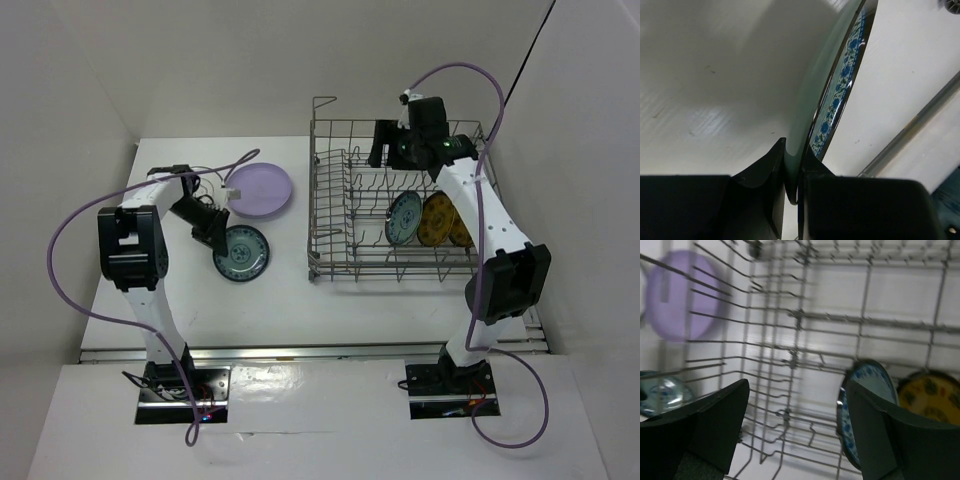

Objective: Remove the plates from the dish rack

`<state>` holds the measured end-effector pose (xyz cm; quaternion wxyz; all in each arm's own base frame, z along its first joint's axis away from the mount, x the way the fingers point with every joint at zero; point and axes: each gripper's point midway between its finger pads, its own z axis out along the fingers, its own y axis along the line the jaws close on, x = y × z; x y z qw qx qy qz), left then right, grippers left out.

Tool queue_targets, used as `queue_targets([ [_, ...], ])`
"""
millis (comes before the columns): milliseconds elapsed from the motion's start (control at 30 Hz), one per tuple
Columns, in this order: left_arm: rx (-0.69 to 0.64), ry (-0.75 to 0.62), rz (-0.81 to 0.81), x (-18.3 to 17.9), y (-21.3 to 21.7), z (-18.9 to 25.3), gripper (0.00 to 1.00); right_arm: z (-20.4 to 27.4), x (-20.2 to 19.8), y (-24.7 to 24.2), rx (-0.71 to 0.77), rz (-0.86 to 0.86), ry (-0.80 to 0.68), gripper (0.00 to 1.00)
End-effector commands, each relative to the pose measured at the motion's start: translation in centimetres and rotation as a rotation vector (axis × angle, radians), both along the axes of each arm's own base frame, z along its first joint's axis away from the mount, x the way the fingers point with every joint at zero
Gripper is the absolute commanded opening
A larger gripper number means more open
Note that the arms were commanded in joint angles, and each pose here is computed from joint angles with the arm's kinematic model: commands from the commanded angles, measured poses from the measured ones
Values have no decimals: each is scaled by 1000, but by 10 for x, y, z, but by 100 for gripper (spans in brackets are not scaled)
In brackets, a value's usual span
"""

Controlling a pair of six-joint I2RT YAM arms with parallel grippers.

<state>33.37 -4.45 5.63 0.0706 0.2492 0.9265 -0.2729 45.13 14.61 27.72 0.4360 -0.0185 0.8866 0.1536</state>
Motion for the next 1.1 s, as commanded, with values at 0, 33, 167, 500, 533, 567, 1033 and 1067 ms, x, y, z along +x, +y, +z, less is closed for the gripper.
queue_targets([
  [0,86,26,-26,3,11,-26,19,-45,-20,-39,-114,-143,156,85],
  [33,88,21,-15,5,11,-26,21,-51,-22,-46,-127,-159,176,85],
  [167,139,-1,19,12,14,-32,32,-69,-30,-61,-187,-217,223,85],
  [500,212,111,68,3,13,-37,51,-65,-43,-76,-217,-261,217,85],
  [533,212,102,69,6,13,-35,53,-66,-46,-77,-222,-260,228,85],
  [567,213,107,70,6,9,-35,57,-67,-48,-77,-222,-260,230,85],
  [1033,287,25,151,18,8,-3,62,-98,-48,-90,-219,-266,251,79],
  [1067,286,14,153,21,8,0,62,-100,-47,-87,-206,-255,248,77],
])
